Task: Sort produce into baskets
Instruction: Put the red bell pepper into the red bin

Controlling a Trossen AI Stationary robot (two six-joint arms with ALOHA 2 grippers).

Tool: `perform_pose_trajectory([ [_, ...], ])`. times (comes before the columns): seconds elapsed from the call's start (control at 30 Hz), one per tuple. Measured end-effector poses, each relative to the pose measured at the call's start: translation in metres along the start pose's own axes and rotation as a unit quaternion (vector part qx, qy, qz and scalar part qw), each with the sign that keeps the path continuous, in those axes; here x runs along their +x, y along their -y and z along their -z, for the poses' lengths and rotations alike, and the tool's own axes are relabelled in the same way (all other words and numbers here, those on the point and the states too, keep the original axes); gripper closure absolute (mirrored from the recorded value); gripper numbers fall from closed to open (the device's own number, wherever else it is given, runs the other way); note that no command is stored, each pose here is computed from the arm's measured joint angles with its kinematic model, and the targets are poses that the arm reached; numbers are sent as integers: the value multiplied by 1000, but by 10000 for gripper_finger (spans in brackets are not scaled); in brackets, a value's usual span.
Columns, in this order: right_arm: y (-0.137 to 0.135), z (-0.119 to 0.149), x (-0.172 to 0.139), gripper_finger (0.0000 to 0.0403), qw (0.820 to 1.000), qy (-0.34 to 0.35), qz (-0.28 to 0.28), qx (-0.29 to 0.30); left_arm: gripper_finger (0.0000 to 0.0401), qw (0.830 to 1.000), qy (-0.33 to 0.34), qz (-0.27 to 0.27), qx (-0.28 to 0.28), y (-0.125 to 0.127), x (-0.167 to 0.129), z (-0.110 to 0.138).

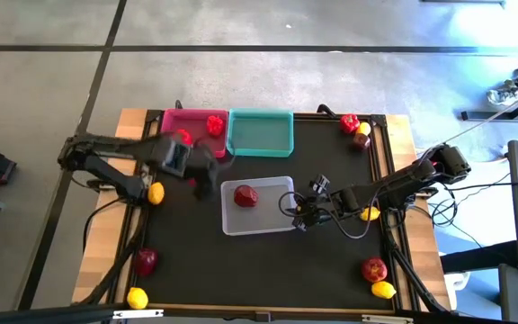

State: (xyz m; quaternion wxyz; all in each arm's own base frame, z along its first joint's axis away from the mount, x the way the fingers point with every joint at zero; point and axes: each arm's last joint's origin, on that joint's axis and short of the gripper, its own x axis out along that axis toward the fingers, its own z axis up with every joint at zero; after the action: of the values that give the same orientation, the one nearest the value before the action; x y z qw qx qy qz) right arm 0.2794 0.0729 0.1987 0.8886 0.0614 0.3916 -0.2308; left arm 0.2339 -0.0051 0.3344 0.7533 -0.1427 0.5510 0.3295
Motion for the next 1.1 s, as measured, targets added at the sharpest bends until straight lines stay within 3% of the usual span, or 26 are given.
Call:
perform_pose_trajectory([
  [0.37, 17, -9, 10, 111, 999, -3, 26, 25, 79, 997, 67, -35, -21, -78, 35, -69],
  [0.6, 17, -9, 10, 111, 999, -2, 27, 22, 79, 998, 31, -52, -31, -118, 68, -90],
  [0.77, 17, -9, 10, 111, 999, -2, 27, 22, 79, 998, -26, -48, -24, -126, 100, -98],
  [1.1, 16, -9, 10, 111, 999, -4, 24, 24, 79, 995, -88, -32, 33, -113, 158, -97],
])
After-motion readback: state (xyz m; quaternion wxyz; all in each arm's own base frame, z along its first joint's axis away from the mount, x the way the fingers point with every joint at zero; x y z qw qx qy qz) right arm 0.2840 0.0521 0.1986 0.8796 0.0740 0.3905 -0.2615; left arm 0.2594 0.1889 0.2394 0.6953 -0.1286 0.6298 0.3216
